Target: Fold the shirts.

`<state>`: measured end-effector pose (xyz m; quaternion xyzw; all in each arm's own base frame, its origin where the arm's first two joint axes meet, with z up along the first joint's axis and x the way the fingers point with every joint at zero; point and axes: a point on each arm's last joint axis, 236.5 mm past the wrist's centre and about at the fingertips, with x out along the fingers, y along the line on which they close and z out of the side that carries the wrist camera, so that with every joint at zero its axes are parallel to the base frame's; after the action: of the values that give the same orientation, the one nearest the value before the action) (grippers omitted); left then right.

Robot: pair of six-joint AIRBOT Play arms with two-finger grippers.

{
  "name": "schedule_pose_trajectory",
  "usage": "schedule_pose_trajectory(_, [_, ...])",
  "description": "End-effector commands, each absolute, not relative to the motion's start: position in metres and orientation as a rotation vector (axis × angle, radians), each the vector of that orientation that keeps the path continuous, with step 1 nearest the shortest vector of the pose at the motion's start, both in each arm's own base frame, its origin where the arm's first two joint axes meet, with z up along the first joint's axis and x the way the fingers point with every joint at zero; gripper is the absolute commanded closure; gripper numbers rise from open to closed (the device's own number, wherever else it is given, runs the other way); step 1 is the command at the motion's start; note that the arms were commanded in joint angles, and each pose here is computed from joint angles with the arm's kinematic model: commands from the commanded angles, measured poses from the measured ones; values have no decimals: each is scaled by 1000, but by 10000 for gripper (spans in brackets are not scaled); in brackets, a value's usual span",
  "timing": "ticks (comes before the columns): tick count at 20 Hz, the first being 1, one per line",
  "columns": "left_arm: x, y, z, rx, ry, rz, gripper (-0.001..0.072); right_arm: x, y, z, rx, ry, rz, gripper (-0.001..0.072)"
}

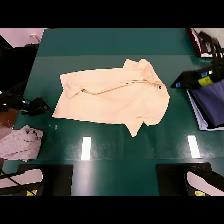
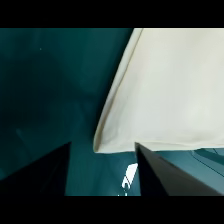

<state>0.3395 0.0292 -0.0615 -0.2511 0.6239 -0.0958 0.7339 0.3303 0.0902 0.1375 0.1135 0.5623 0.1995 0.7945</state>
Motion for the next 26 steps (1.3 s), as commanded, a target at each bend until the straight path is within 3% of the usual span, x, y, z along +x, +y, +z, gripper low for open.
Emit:
schedule_pose_trajectory(1, [331,21,-79,-589,1430,-260,239,312,91,126,256,1204,418,411])
schedule_pose_trajectory(7, [338,14,-76,-629,1405,-268,240,309,91,127,258,1181,412,411])
schedule_pose_trajectory(12, [338,-20,-82,-502,1452,-328,242,307,91,127,257,1190,414,411])
schedule_pose_trajectory(13, [339,-25,-82,-490,1452,-337,378,305,91,126,256,1201,416,411])
schedule_pose_trajectory(14, [340,-28,-81,-485,1451,-345,612,301,90,124,266,1221,410,411])
schedule_pose_trajectory(15, [341,-30,-78,-500,1450,-349,680,296,89,121,293,1245,392,411])
schedule_pose_trajectory(20, [358,-30,-46,-489,1385,-365,686,256,79,57,499,1331,208,403])
schedule_pose_trajectory(21, [364,-30,-37,-482,1353,-364,686,248,79,40,560,1338,166,360])
schedule_pose_trajectory(22, [367,-31,-29,-486,1327,-370,686,241,82,24,610,1350,136,237])
schedule_pose_trajectory(23, [371,-34,-21,-496,1300,-375,686,233,88,10,675,1365,123,167])
schedule_pose_trajectory(26, [370,-37,-16,-506,1294,-386,686,232,102,-24,861,1326,78,171])
